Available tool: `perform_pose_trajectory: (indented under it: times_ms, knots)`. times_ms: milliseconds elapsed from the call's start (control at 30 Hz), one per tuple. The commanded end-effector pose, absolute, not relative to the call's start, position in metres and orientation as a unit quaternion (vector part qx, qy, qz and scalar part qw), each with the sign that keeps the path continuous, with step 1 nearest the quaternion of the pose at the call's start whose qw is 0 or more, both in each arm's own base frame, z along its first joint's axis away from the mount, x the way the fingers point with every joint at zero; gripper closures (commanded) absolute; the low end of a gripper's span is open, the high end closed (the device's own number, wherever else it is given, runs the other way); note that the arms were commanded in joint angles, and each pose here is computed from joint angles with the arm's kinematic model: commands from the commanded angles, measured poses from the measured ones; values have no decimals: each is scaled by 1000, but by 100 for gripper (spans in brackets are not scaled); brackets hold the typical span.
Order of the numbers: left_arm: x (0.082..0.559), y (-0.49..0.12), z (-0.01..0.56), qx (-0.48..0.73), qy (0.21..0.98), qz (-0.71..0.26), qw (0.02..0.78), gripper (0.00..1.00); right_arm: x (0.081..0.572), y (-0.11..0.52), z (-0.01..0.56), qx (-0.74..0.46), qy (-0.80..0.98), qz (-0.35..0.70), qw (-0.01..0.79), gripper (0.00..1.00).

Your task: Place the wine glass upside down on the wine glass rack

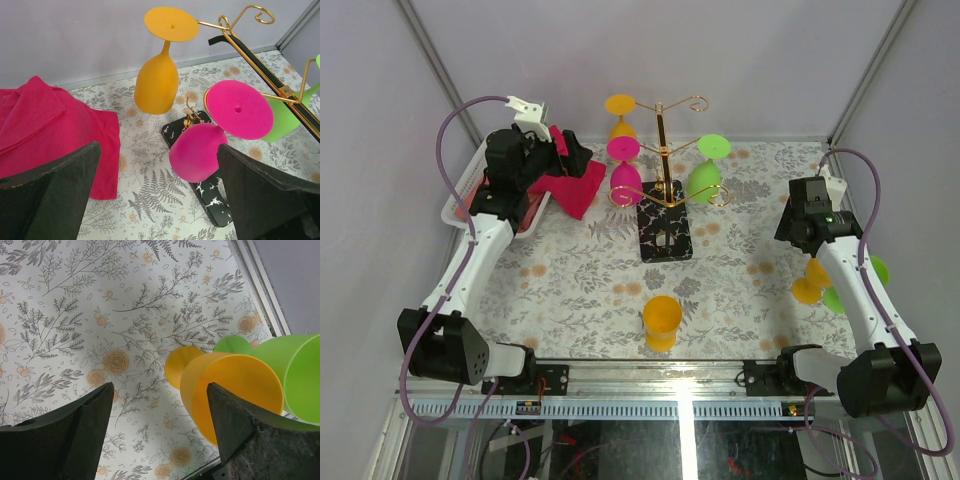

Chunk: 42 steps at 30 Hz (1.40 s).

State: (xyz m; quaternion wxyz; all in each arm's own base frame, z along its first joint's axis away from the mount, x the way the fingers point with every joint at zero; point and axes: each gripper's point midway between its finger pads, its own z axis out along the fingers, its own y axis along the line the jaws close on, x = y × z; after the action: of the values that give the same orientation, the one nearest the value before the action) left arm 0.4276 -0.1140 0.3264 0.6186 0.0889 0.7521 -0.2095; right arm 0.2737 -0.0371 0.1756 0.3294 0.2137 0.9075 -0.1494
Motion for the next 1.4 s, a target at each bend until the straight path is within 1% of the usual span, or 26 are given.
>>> perform_pose_trajectory:
  times_ms: [0, 233, 267, 300, 333, 367, 433, 567, 633, 667, 800, 933, 1000, 1100, 1200, 1300, 1367]
  knots:
    - [431, -114, 341, 91, 735, -215, 636, 0, 270, -38, 171, 218, 908, -150, 326, 18]
    - [428, -113, 338, 90, 737, -215, 635, 0, 260, -40, 160, 219, 909, -155, 320, 19]
    - [428, -114, 338, 89, 737, -216, 634, 0, 260, -40, 159, 218, 909, -156, 319, 21]
    - [428, -114, 338, 89, 736, -216, 635, 0, 260, -40, 159, 216, 910, -155, 319, 25]
    - [427, -114, 338, 89, 736, -217, 635, 0, 261, -40, 160, 214, 910, -154, 321, 32]
    - [427, -114, 338, 89, 736, -217, 635, 0, 264, -40, 163, 212, 909, -153, 325, 43]
    - [427, -114, 338, 89, 736, -218, 635, 0, 268, -40, 171, 207, 907, -154, 333, 59]
    - [425, -116, 344, 88, 732, -224, 638, 0, 279, -42, 195, 193, 903, -158, 351, 87]
    - [426, -116, 348, 82, 730, -229, 639, 0, 289, -42, 214, 184, 897, -157, 371, 98]
    - [426, -116, 352, 77, 729, -232, 640, 0, 295, -42, 227, 181, 892, -156, 384, 100]
    - [428, -119, 367, 38, 733, -261, 627, 0, 326, -34, 290, 153, 867, -129, 456, 100]
    - [430, -121, 388, -24, 736, -306, 604, 0, 361, -22, 369, 111, 810, -91, 568, 100]
    - [431, -121, 401, -66, 729, -343, 589, 0, 373, -11, 405, 86, 775, -65, 622, 100]
    - [428, -122, 416, -85, 713, -403, 567, 0, 387, 15, 455, 40, 715, -1, 698, 100]
    - [429, -116, 424, -118, 698, -440, 552, 0, 393, 43, 495, -5, 652, 57, 756, 100]
    - [429, -109, 437, -138, 677, -463, 555, 0, 397, 75, 524, -52, 603, 78, 792, 100]
    - [428, -109, 446, -149, 663, -483, 552, 0, 396, 108, 535, -100, 572, 75, 810, 100]
